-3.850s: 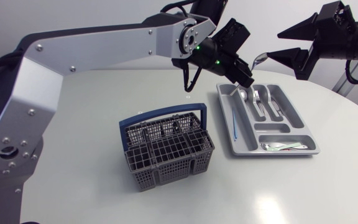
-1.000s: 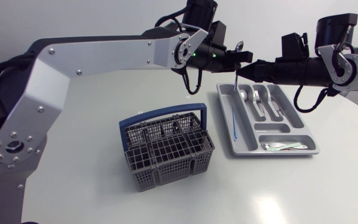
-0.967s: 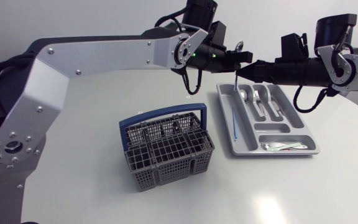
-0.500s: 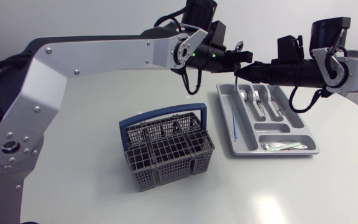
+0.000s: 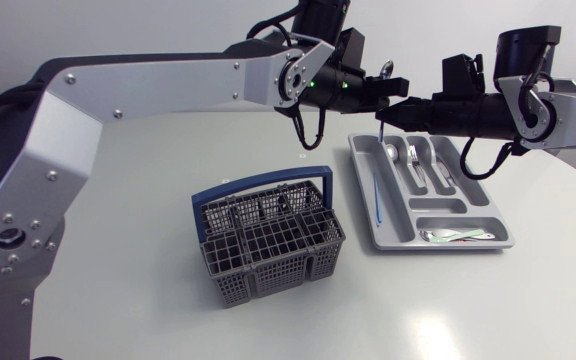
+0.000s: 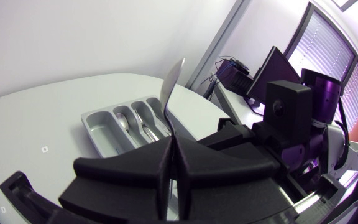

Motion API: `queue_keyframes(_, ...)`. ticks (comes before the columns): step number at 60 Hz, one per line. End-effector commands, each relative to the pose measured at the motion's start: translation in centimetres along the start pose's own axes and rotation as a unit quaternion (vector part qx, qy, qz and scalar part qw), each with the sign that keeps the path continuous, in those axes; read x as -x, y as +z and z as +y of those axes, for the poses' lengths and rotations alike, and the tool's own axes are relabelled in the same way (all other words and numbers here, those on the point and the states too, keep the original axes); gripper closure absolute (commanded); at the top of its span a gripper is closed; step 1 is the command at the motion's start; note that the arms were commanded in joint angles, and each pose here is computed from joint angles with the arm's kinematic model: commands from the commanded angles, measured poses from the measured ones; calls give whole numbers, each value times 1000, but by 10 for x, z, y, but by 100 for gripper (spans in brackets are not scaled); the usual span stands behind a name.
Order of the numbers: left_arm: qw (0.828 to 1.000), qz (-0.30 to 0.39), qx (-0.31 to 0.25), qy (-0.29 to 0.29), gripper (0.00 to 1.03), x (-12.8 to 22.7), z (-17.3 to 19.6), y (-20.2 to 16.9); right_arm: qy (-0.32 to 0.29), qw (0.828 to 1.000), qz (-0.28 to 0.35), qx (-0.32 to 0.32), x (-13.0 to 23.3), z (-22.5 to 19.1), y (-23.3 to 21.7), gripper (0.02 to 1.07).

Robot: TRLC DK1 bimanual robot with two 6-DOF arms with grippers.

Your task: Unload the cutlery basket into the drawer organizer.

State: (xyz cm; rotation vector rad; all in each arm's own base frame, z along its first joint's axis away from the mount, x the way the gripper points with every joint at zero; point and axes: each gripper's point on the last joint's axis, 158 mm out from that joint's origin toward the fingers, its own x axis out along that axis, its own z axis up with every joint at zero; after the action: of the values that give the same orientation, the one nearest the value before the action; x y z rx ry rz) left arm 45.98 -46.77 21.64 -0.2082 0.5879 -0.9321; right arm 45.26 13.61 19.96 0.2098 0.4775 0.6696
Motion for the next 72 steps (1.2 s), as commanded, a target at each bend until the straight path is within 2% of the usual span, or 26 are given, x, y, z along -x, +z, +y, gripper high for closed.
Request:
queue_keyframes(1,1000,-6,14,-5,100,8,-8,5,0,1000,-2,-8,-4,2,-4,101)
queue_keyframes(15,1000,-8,13,-6,100,6,-7,4,-1,1000,-2,-3,-4,4,-6,101)
queue_keyframes(17,1000,-10,13,-5,97,7,-7,5,-1,1000,-2,-2,-5,4,-7,101)
queue_keyframes(27,1000,-17,12,-7,60,9,-8,10,0,1000,1,-2,-5,5,-10,101)
queue_keyframes(31,1000,-23,9,-10,35,11,-11,14,0,1000,2,-3,-5,5,-11,101)
queue_keyframes(35,999,-29,7,-12,19,13,-12,19,0,1000,5,-3,-5,5,-14,101)
queue_keyframes(41,999,-39,5,-11,10,20,-12,28,1,1000,9,1,-6,4,-19,101)
queue_keyframes(57,998,-69,1,3,9,51,2,57,-5,999,30,25,10,-21,-30,101)
queue_keyframes(72,995,-93,-22,21,9,78,17,76,-1,996,43,72,40,-45,-36,101)
